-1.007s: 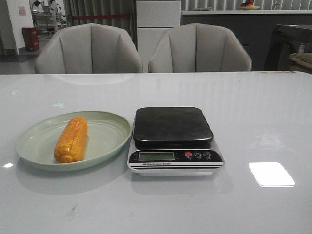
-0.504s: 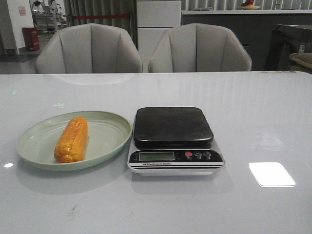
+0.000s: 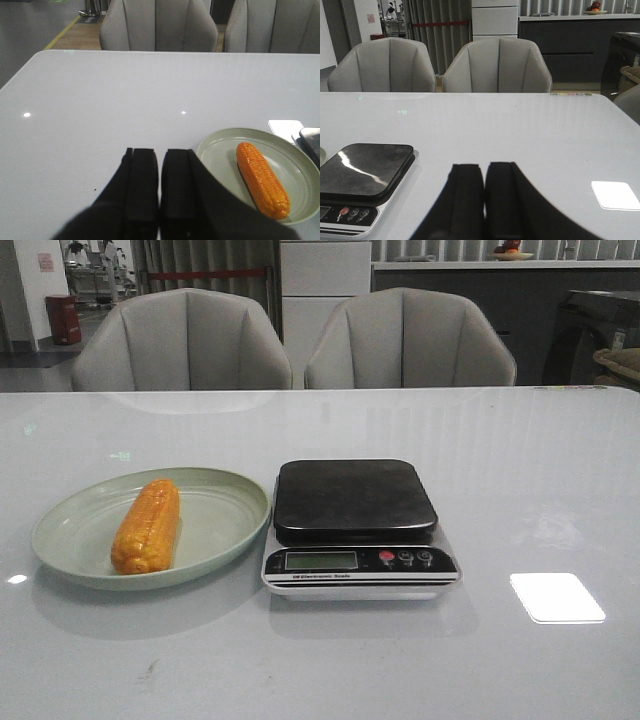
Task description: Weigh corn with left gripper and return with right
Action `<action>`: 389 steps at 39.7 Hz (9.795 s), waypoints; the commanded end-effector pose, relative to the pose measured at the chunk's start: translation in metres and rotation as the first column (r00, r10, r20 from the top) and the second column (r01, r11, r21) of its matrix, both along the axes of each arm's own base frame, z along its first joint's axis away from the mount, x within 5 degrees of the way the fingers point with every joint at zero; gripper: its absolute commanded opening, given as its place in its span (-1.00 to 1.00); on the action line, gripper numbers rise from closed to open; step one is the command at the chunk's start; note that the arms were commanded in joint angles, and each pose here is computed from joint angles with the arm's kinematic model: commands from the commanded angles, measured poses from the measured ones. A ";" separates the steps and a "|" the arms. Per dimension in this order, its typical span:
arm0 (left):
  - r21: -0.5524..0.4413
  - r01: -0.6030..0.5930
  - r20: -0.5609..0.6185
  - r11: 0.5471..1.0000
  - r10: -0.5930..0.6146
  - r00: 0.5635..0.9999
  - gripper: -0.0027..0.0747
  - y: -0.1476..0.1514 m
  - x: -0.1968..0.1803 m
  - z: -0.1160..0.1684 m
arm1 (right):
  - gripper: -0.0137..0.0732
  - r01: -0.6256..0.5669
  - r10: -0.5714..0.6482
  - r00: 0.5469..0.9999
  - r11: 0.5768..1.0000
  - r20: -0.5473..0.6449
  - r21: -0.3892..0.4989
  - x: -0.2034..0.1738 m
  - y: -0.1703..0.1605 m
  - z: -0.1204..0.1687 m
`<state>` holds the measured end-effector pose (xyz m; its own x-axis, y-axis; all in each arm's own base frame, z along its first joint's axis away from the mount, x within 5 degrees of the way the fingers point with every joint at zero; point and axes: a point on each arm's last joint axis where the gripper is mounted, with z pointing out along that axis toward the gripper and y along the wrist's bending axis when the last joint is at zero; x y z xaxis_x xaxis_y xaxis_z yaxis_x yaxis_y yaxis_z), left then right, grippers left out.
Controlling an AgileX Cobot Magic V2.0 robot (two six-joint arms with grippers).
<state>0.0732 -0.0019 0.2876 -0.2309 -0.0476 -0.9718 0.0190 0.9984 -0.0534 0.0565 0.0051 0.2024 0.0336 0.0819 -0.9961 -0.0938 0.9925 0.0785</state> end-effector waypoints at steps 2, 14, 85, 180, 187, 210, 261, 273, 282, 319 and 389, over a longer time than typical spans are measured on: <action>-0.006 0.003 0.088 1.000 -0.002 0.996 -0.64 0.000 0.002 0.017 | -0.30 0.004 -0.003 0.996 1.000 0.094 -0.008 -0.002 0.000 0.005; 0.001 0.000 0.005 1.000 0.000 1.000 -0.60 -0.001 0.011 0.010 | -0.30 0.004 -0.003 0.996 1.000 0.094 -0.008 -0.002 0.000 0.005; -0.118 0.251 -0.702 0.961 -0.259 0.664 0.45 -0.142 0.257 -0.069 | -0.30 0.004 -0.003 0.996 1.000 0.094 -0.008 -0.002 0.000 0.005; -0.296 0.443 -0.546 0.846 -0.530 0.648 0.34 -0.242 0.260 0.000 | -0.30 0.004 -0.003 0.995 1.000 0.095 -0.008 -0.002 0.000 0.005; -0.235 0.470 -0.506 0.851 -0.520 0.688 0.29 -0.216 0.229 0.021 | -0.30 0.004 -0.003 0.995 1.000 0.095 -0.008 -0.002 0.000 0.005; -0.159 0.507 -0.280 0.847 -0.531 0.800 0.17 -0.113 0.087 0.034 | -0.30 0.004 -0.003 0.995 1.000 0.095 -0.008 -0.002 0.000 0.005; 0.013 0.521 0.103 0.853 -0.520 0.848 -0.61 -0.009 -0.054 0.011 | -0.30 -0.001 -0.004 0.997 0.998 0.074 0.057 0.012 0.001 0.059; 0.013 0.521 0.103 0.853 -0.520 0.848 -0.61 -0.009 -0.054 0.011 | -0.30 0.005 0.002 0.980 0.999 -0.197 0.033 0.051 0.005 0.089; 0.013 0.521 0.103 0.853 -0.520 0.848 -0.61 -0.009 -0.054 0.011 | -0.30 0.006 0.001 0.971 1.000 -0.240 0.029 0.060 0.006 0.084; 0.013 0.522 0.105 0.853 -0.520 0.848 -0.61 -0.009 -0.054 0.011 | 0.71 -0.313 0.342 0.687 0.936 -0.642 0.163 0.159 0.107 0.114; 0.013 0.521 0.109 0.853 -0.520 0.847 -0.61 -0.009 -0.055 0.011 | -0.37 -0.082 0.320 0.305 0.947 -0.897 0.310 0.305 0.285 0.067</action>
<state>0.0190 -0.0109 0.2844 -0.1974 0.0834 -0.9768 0.5376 0.8424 -0.0367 0.3700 0.2779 0.2268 -0.9665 0.1173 -0.2283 0.0448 0.9530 0.2998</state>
